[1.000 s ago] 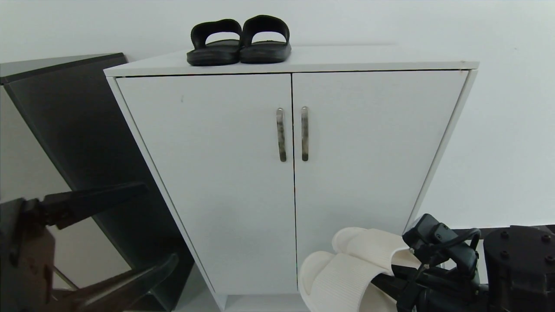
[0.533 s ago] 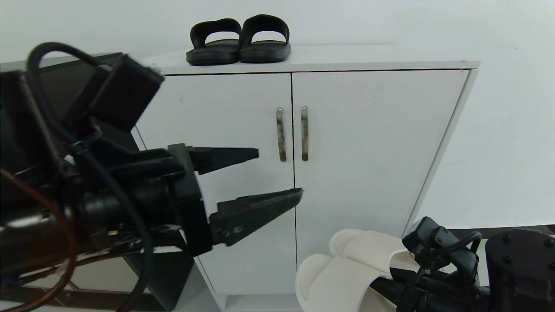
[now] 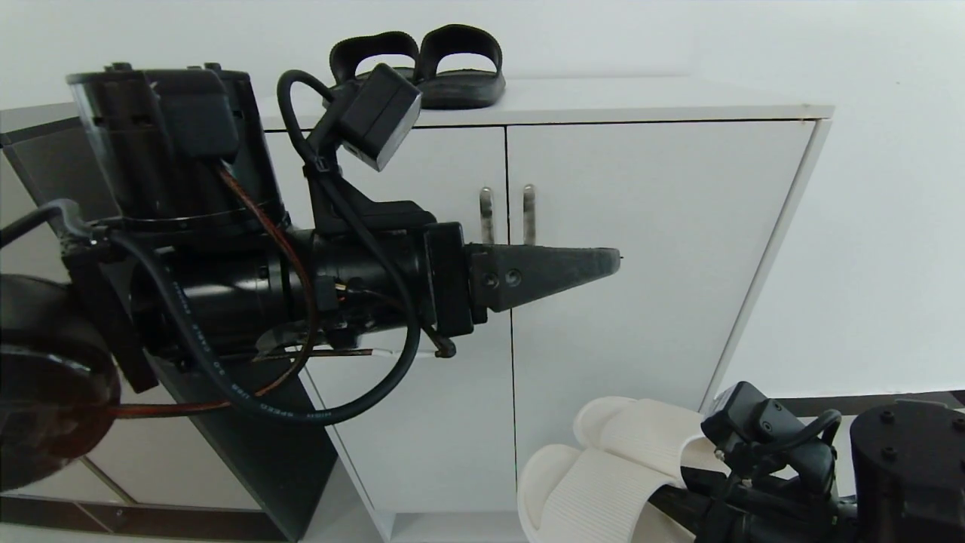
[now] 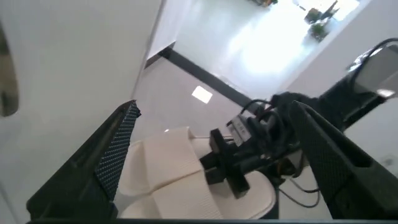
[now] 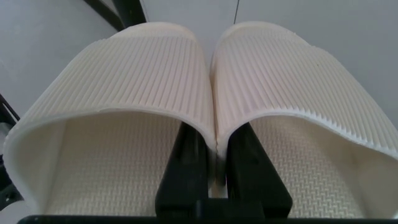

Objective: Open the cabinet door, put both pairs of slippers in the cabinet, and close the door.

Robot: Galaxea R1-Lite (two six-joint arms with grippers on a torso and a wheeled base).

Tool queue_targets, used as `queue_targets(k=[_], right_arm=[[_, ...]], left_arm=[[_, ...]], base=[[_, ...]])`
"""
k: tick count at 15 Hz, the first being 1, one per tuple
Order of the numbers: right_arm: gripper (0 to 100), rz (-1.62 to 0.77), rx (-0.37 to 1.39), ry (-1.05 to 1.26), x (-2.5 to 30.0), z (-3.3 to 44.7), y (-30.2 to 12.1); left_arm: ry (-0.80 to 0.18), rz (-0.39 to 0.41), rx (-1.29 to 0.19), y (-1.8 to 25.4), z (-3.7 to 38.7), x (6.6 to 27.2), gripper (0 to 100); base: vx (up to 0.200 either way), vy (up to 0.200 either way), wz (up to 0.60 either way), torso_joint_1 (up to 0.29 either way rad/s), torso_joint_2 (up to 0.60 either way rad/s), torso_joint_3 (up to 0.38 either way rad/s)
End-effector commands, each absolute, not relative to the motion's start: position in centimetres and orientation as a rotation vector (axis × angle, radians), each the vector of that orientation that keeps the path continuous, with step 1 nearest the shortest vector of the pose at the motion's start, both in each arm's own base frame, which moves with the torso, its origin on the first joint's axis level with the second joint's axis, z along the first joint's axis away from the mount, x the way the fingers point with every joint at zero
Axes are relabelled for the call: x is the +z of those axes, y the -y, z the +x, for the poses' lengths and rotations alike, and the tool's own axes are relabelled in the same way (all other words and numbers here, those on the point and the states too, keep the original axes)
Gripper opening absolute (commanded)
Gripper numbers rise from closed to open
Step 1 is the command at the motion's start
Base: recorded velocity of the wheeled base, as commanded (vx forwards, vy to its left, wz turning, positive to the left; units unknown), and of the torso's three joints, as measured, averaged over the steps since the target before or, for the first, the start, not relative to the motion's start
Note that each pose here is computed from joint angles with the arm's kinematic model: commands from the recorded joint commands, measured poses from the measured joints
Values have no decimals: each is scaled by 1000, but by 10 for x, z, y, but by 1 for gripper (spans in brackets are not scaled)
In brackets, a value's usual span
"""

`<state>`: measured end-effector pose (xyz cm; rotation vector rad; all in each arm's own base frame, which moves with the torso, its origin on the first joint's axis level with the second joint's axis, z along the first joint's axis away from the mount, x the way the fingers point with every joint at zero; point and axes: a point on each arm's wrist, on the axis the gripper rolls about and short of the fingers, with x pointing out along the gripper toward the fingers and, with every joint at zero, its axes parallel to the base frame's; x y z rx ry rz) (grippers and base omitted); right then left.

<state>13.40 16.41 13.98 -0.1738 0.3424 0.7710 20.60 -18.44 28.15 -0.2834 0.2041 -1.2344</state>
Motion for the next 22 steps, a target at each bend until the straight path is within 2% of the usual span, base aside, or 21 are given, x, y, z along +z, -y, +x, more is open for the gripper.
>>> queue_targets(k=[1, 5, 13, 22], right_arm=[[0, -173, 771, -336, 141, 133, -163], [0, -180, 772, -347, 138, 133, -163], [0, -183, 772, -352, 137, 133, -162], [0, -186, 773, -358, 135, 131, -161]], left_arm=[[-211, -288, -1209, 187, 220, 278, 100], [-165, -211, -1087, 202, 232, 269, 100], [-144, -216, -984, 193, 253, 271, 100], [-162, -211, -963, 208, 279, 260, 100]], base=[[0, 0, 0, 0, 0, 0], [0, 0, 0, 0, 0, 0], [0, 0, 0, 0, 0, 0], [0, 0, 0, 0, 0, 0]])
